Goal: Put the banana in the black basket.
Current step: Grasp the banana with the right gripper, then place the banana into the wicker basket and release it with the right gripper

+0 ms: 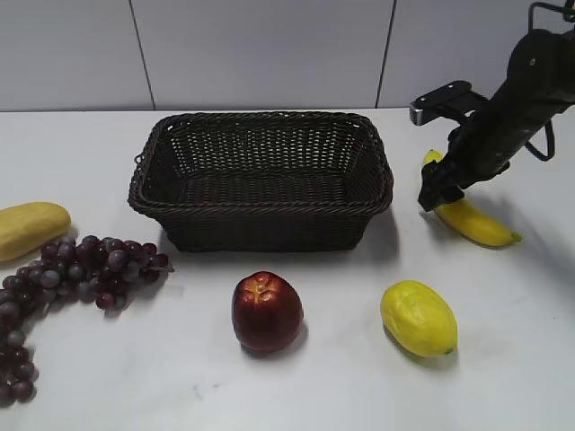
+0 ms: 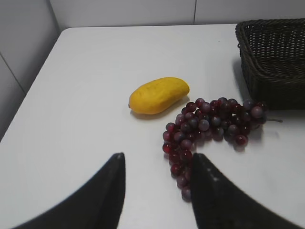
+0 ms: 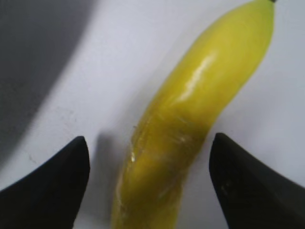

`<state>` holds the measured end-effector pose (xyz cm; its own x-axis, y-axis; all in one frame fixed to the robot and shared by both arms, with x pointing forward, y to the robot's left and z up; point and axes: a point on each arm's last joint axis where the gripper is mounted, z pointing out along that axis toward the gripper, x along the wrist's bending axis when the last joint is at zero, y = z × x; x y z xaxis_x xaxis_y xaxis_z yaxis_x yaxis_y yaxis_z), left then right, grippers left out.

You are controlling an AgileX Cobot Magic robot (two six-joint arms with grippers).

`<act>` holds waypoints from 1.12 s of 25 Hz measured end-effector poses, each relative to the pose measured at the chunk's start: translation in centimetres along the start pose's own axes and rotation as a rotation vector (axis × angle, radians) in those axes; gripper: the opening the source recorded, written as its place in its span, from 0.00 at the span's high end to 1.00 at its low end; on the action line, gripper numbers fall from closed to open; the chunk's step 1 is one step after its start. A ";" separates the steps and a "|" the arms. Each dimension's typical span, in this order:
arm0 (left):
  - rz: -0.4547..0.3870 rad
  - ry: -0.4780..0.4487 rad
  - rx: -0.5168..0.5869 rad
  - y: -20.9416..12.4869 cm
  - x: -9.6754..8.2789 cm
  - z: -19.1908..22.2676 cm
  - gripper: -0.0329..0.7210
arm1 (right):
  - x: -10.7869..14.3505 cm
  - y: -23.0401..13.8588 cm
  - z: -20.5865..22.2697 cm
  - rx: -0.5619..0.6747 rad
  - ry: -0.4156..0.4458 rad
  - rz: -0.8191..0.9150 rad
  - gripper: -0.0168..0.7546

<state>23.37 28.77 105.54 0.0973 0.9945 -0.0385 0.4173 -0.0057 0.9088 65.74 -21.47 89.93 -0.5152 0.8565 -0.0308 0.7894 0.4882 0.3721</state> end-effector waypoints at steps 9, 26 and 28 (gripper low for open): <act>0.000 0.000 0.000 0.0 0.0 0.0 0.38 | 0.6 -0.3 1.2 0.045 -0.023 0.007 0.57; 0.000 -0.001 0.000 0.0 0.0 0.0 0.38 | 5.2 12.0 -16.6 -0.348 0.182 -0.263 0.57; 0.000 -0.001 0.000 0.0 0.0 0.0 0.38 | 8.2 13.0 -17.0 -0.395 0.186 -0.387 0.57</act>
<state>23.37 28.76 105.54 0.0978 0.9944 -0.0392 0.4172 -0.0052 0.9088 66.08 -10.94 110.29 -0.8197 0.5666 -0.0836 0.3656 0.6300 0.6851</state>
